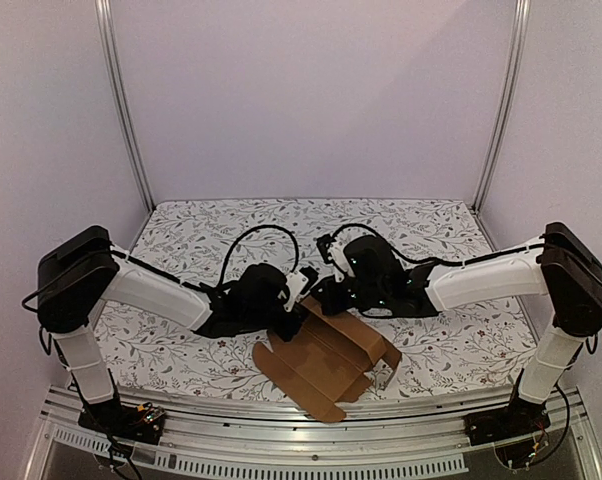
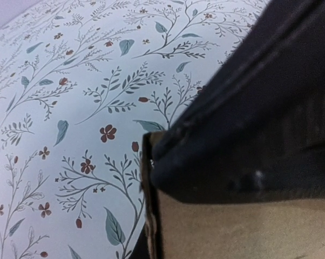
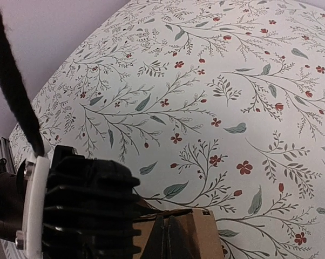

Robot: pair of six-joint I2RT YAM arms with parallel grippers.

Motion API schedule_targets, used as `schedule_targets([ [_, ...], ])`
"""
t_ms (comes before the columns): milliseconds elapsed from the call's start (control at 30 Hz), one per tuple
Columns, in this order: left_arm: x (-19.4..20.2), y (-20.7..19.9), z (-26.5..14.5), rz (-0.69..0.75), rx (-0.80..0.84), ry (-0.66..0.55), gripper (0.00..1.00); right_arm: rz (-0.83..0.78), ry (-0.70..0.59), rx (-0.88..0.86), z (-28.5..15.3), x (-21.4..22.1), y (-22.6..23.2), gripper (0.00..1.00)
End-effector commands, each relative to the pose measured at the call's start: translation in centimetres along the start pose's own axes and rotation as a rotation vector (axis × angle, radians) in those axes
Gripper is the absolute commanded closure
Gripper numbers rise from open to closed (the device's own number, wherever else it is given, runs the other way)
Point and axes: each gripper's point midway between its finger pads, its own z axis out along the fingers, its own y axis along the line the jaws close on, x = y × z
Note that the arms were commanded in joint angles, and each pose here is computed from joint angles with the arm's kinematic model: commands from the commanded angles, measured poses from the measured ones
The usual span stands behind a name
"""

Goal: Fold the paper box

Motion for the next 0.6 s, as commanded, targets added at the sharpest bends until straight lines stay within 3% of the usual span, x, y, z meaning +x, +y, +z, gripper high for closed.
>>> schedule_targets([
  [0, -0.1, -0.9, -0.8, 0.022, 0.039, -0.009, 1.0, 0.0, -0.023, -0.002, 0.5, -0.8, 0.5, 1.0],
  [333, 0.3, -1.0, 0.0, 0.014, 0.041, 0.001, 1.0, 0.011, 0.058, 0.039, 0.9, 3.4, -1.3, 1.0],
  [567, 0.7, -0.6, 0.3, 0.015, 0.017, -0.001, 0.93, 0.027, 0.073, 0.047, 1.0, 4.5, -1.6, 1.0],
])
